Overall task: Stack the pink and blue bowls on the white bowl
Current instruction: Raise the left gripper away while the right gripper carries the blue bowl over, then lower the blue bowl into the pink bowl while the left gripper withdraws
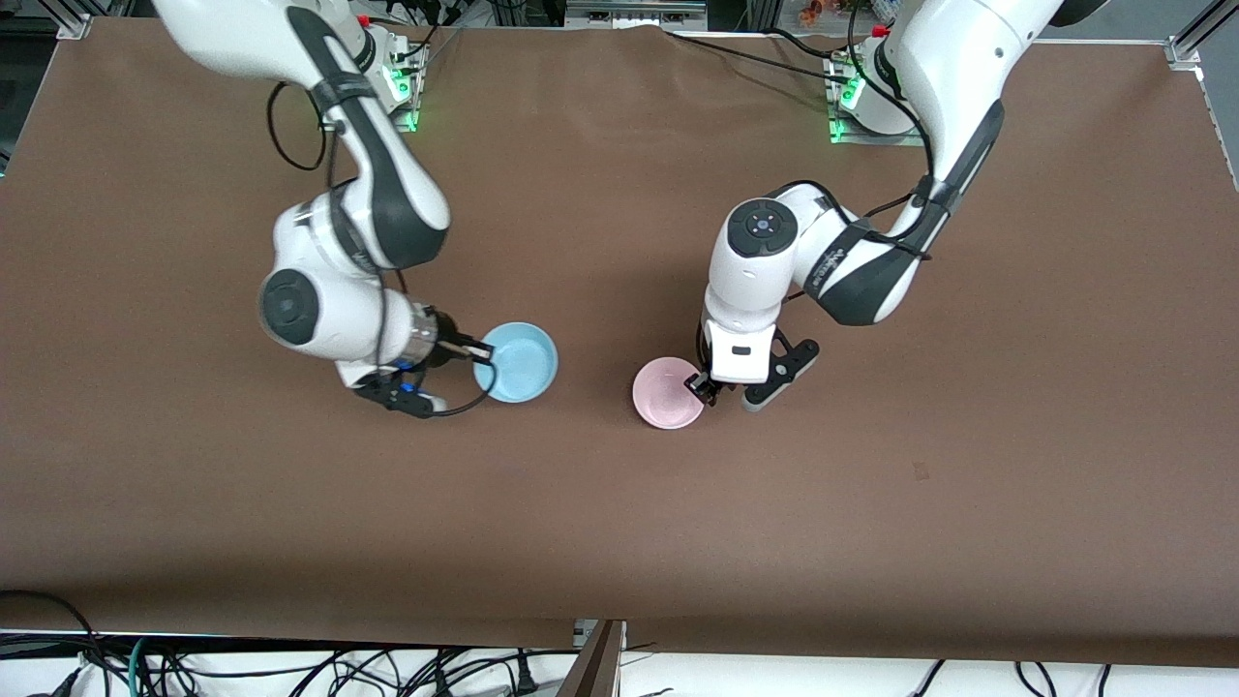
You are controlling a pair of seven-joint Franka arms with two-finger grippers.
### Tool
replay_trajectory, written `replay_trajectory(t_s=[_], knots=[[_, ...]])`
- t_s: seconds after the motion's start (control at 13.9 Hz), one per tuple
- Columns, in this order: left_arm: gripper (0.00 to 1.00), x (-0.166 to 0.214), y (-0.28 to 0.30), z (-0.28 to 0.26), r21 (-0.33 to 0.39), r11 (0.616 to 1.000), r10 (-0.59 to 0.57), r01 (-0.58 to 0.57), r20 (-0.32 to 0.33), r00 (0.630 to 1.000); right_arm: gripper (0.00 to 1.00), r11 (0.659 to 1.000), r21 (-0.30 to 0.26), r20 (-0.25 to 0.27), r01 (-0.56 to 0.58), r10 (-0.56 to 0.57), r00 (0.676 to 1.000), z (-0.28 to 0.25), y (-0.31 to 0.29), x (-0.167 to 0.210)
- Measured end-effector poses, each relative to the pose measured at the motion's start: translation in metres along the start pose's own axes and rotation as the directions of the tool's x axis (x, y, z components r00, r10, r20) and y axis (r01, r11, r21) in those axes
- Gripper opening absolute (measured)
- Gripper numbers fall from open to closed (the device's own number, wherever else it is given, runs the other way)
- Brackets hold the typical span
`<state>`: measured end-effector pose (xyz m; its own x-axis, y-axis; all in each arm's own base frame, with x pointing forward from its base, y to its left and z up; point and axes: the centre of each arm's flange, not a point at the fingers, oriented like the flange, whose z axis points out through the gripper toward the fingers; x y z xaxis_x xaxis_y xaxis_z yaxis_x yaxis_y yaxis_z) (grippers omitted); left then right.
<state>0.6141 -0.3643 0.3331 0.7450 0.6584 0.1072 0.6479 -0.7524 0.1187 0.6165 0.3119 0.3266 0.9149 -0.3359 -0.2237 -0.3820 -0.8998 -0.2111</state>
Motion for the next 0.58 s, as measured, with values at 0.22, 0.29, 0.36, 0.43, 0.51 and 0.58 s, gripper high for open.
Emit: replay_trajectory(t_s=[0.22, 0.29, 0.36, 0.43, 0.51, 0.58], knots=[[0.41, 0.036, 0.003, -0.039, 0.04, 0.998, 0.053, -0.055, 0.051, 0.997, 0.03, 0.996, 0.05, -0.051, -0.075, 0.078, 0.996, 0.025, -0.051, -0.029], [0.41, 0.052, 0.0, -0.046, 0.044, 0.997, 0.063, -0.066, 0.061, 0.996, 0.03, 0.993, 0.073, -0.067, -0.093, 0.098, 0.993, 0.032, -0.068, -0.037], [0.42, 0.068, -0.005, -0.053, 0.043, 0.996, 0.07, -0.074, 0.078, 0.994, 0.03, 0.989, 0.096, -0.08, -0.109, 0.117, 0.99, 0.039, -0.081, -0.042], [0.42, 0.088, -0.012, -0.06, 0.039, 0.996, 0.082, -0.086, 0.101, 0.992, 0.03, 0.986, 0.116, -0.09, -0.119, 0.13, 0.987, 0.045, -0.092, -0.045], [0.42, 0.108, -0.021, -0.066, 0.036, 0.994, 0.099, -0.104, 0.124, 0.987, 0.03, 0.984, 0.128, -0.093, -0.127, 0.14, 0.986, 0.052, -0.101, -0.047], [0.43, 0.13, -0.031, -0.073, 0.033, 0.992, 0.117, -0.123, 0.146, 0.982, 0.03, 0.983, 0.13, -0.092, -0.131, 0.143, 0.985, 0.06, -0.108, -0.051]])
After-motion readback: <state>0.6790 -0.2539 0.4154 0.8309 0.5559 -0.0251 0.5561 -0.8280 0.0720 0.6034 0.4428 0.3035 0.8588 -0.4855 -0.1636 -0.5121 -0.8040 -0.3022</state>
